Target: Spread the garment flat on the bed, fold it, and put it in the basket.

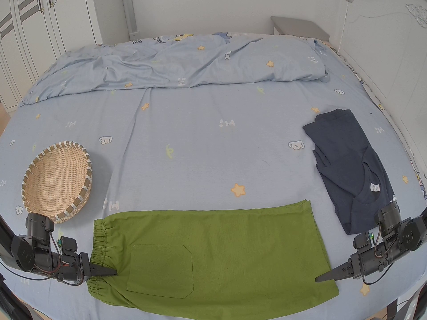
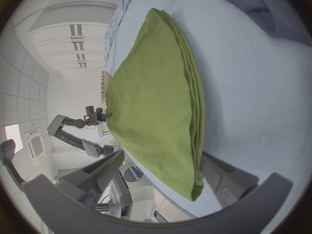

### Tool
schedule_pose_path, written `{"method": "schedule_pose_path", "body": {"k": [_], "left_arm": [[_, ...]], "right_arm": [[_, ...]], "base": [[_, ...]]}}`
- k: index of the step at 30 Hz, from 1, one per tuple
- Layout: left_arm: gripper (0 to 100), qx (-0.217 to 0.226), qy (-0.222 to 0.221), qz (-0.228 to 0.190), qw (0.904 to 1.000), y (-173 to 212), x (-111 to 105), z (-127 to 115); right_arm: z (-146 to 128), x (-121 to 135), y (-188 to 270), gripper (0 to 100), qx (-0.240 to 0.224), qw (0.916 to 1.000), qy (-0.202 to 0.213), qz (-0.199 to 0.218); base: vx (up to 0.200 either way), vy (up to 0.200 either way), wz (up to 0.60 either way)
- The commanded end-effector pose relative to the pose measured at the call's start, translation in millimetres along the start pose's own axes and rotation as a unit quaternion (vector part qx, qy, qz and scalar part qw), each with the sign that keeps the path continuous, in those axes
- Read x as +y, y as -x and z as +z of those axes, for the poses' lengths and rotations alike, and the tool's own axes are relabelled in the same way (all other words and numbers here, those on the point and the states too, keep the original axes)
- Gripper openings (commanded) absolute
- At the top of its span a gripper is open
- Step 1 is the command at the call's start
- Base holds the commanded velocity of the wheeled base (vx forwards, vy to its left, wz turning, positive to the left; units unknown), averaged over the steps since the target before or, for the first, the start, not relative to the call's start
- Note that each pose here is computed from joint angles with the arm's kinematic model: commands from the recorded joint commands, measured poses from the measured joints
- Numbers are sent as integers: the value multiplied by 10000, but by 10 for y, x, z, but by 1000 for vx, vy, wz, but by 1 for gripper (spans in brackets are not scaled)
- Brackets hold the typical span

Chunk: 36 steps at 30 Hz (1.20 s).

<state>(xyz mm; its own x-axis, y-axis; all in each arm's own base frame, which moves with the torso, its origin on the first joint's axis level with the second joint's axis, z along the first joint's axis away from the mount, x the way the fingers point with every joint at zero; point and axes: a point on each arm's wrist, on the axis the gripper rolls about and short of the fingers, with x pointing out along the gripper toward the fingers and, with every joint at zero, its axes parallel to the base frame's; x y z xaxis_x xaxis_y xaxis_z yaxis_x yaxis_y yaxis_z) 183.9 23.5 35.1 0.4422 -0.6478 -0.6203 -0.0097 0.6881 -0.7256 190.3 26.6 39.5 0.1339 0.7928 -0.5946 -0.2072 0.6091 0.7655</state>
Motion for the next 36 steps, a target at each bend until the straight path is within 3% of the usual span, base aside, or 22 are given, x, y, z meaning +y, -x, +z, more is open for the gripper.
{"method": "schedule_pose_path", "body": {"k": [1, 4, 11, 14, 18, 26, 28, 29, 30, 31, 32, 34, 36], "left_arm": [[0, -293, -153, 75, 9994, 126, -81, 4], [0, -521, -322, 302, 9977, 254, -206, 17], [0, -607, -735, 482, 9943, 581, -474, 43], [0, -685, -981, 786, 9897, 742, -489, 87], [0, -618, -1220, 1305, 9820, 845, -482, 130], [0, -676, -1649, 1247, 9761, 866, -667, 176], [0, -625, -1866, 1051, 9748, 873, -880, 178], [0, -625, -1866, 1051, 9748, 873, -880, 178], [0, -589, -1957, 868, 9750, 901, -1074, 185], [0, -589, -1957, 868, 9750, 901, -1074, 185], [0, -527, -2150, 756, 9722, 911, -1286, 212], [0, -528, -2334, 796, 9677, 912, -1426, 240], [0, -514, -2678, 896, 9579, 868, -1704, 257]], "right_arm": [[25, 12, 40, 100, -137, 9999, 74, 1], [98, 113, 186, 100, -530, 9981, 323, -38], [382, 724, 641, 100, -1352, 9879, 744, 134], [452, 960, 712, 100, -1355, 9867, 857, 284], [493, 1061, 692, 100, -1294, 9862, 956, 383], [477, 1068, 663, 100, -1227, 9868, 975, 399], [474, 1075, 669, 100, -1232, 9867, 981, 400], [474, 1075, 669, 100, -1232, 9867, 981, 400], [469, 1078, 667, 100, -1226, 9868, 977, 404], [469, 1078, 667, 100, -1226, 9868, 977, 404], [445, 1101, 680, 100, -1242, 9860, 1029, 414], [427, 1113, 689, 100, -1249, 9858, 1043, 421], [419, 1113, 685, 100, -1242, 9859, 1040, 416]], "base": [[0, 0, 0], [0, 0, 0], [0, 0, 0], [0, 0, 0], [0, 0, 0], [0, 0, 0], [0, 0, 0], [0, 0, 0], [0, 0, 0], [0, 0, 0], [0, 0, 0], [0, 0, 0], [0, 0, 0]]}}
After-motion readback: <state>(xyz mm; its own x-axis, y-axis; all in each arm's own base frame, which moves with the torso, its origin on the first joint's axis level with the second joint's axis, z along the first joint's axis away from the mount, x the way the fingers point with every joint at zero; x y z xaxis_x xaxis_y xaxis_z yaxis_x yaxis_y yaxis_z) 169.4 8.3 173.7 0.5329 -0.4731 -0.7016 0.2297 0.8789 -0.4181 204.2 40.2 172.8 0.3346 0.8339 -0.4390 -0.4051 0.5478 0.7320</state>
